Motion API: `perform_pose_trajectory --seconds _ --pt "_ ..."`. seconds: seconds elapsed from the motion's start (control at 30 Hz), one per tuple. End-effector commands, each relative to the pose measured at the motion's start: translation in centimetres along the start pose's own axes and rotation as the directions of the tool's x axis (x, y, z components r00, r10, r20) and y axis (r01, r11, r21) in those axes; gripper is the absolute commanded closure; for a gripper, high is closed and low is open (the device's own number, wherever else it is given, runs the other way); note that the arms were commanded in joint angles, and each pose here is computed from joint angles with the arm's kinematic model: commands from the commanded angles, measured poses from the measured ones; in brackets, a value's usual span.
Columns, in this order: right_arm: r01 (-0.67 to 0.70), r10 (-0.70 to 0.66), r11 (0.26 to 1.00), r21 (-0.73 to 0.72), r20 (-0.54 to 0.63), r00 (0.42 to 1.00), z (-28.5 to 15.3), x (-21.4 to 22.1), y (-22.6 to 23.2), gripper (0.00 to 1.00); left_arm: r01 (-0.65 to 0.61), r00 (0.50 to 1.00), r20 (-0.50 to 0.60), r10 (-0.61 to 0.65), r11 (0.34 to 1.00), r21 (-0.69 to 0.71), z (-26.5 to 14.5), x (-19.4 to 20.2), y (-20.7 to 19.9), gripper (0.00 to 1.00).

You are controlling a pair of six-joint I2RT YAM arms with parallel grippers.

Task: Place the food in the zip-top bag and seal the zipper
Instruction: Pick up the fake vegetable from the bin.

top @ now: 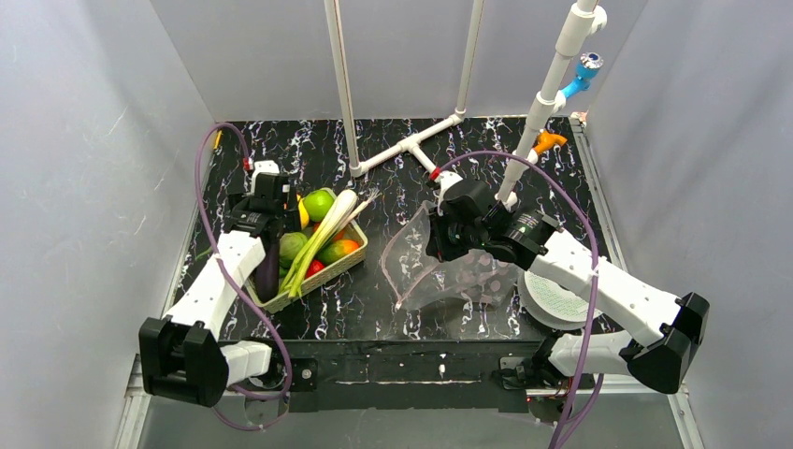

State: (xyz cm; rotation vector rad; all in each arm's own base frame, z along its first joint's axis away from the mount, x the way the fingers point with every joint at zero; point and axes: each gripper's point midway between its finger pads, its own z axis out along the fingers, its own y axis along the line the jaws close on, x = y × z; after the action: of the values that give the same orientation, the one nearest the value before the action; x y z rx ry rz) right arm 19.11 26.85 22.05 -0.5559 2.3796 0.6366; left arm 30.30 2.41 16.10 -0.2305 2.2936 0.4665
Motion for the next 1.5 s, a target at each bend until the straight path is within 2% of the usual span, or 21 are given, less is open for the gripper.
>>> perform_pose_trajectory --seconds 0.0,0.4,0.6,0.73,0.93,1.07,1.17,1.27,1.33,1.4,1.47 --pt "0.000 0.001 1.000 -0.014 0.006 1.000 -0.7 -0.2 0.2 0.99 0.058 0.996 -0.063 -0.057 0.998 0.028 1.0 1.3 -0.6 0.12" --pt "-0.019 0.019 1.000 -0.014 -0.032 0.999 0.4 0.2 0.4 0.99 0.060 0.995 -0.083 -0.056 0.997 0.049 0.9 2.2 -0.8 0.41" --pt "-0.031 0.030 0.999 -0.032 -0.034 0.999 0.6 0.0 0.9 0.99 0.048 0.998 -0.051 -0.045 0.997 0.058 0.5 1.8 -0.6 0.53" --pt "-0.039 0.037 0.998 -0.040 -0.040 0.998 0.8 0.1 1.1 0.99 0.039 0.999 -0.011 -0.038 0.996 0.079 -0.2 1.0 -0.4 0.69" --pt "-0.036 0.034 0.998 -0.045 -0.032 0.999 0.5 -0.2 1.2 0.99 0.028 0.996 0.080 -0.042 0.985 0.169 -2.3 -0.9 -0.7 1.00" --pt "-0.032 0.031 0.998 -0.049 -0.023 0.999 0.0 -0.7 1.4 0.99 0.040 0.986 0.152 -0.069 0.983 0.181 -5.4 -3.1 0.9 1.00" --pt "-0.031 0.030 0.998 -0.051 -0.020 0.999 -0.2 -0.8 1.4 0.99 0.109 0.956 0.242 -0.166 0.967 0.232 -9.9 -5.9 2.5 1.00" --pt "-0.032 0.031 0.998 -0.053 -0.016 0.999 0.1 -0.7 1.4 0.99 0.175 0.868 0.372 -0.328 0.905 0.388 -16.4 -9.8 3.6 1.00" --pt "-0.036 0.034 0.997 -0.071 -0.029 0.999 0.3 -0.5 1.8 0.99 0.174 0.803 0.425 -0.419 0.845 0.505 -20.2 -11.6 3.7 1.00" --pt "-0.046 0.042 0.995 -0.090 -0.042 0.998 0.4 -0.5 2.2 0.99 0.139 0.760 0.420 -0.495 0.756 0.640 -23.6 -12.6 2.6 1.00" --pt "-0.054 0.048 0.992 -0.115 -0.049 0.998 0.4 -0.5 2.8 0.99 0.062 0.751 0.365 -0.550 0.609 0.791 -26.9 -13.2 0.0 1.00"
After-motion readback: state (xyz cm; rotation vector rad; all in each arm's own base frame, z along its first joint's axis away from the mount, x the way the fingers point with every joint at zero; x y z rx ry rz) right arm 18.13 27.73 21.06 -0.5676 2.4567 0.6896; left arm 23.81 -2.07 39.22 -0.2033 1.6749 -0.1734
